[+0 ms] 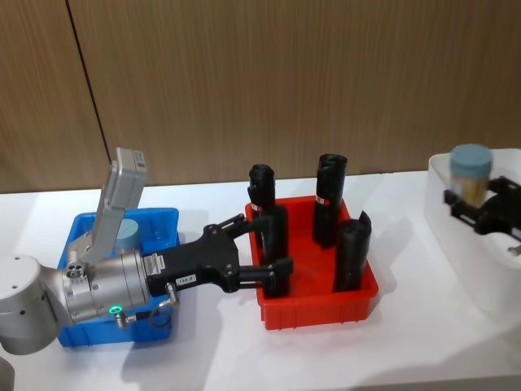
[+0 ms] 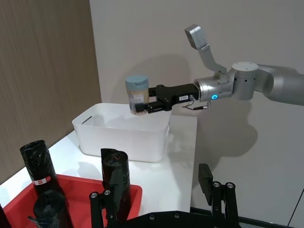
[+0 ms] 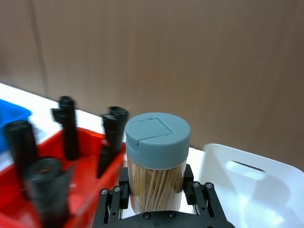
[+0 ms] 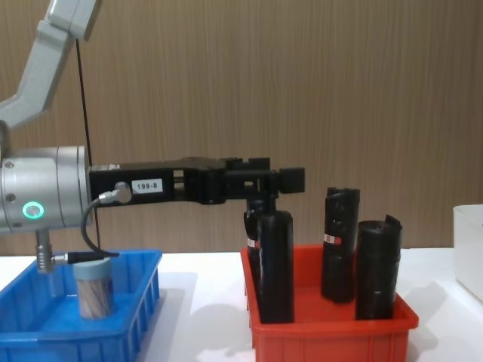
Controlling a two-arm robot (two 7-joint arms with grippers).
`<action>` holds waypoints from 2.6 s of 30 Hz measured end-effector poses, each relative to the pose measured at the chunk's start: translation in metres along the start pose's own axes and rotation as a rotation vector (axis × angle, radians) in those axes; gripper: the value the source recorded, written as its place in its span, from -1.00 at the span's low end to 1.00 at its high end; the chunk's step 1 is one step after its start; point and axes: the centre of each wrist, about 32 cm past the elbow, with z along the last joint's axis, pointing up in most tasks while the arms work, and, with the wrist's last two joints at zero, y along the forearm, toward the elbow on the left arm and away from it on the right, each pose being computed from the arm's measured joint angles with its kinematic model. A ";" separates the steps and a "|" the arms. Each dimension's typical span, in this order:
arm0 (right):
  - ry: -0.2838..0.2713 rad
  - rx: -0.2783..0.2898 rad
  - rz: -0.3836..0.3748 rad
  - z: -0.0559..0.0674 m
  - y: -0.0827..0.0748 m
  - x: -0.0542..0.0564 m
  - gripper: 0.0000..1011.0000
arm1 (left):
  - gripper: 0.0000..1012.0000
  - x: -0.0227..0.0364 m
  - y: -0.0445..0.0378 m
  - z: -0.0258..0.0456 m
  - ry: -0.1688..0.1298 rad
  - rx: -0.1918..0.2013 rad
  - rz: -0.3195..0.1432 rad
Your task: Pick the cotton swabs from the blue box and place them into the white box.
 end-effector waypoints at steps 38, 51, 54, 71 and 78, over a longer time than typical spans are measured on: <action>0.073 -0.200 -0.303 -0.037 0.026 0.071 0.98 | 0.98 0.0000 0.0000 0.0000 0.000 0.000 0.000; 0.057 -0.170 -0.271 -0.040 0.027 0.047 0.98 | 0.98 -0.0074 -0.0033 -0.0034 -0.016 0.016 0.064; 0.051 -0.155 -0.257 -0.042 0.026 0.035 0.98 | 0.98 -0.0112 -0.0050 -0.0051 -0.025 0.023 0.096; 0.042 -0.055 -0.178 -0.045 0.017 -0.036 0.98 | 0.98 -0.0329 -0.0140 -0.0134 -0.080 0.054 0.271; 0.050 -0.012 -0.152 -0.043 0.010 -0.063 0.98 | 0.98 -0.0420 -0.0175 -0.0166 -0.103 0.061 0.341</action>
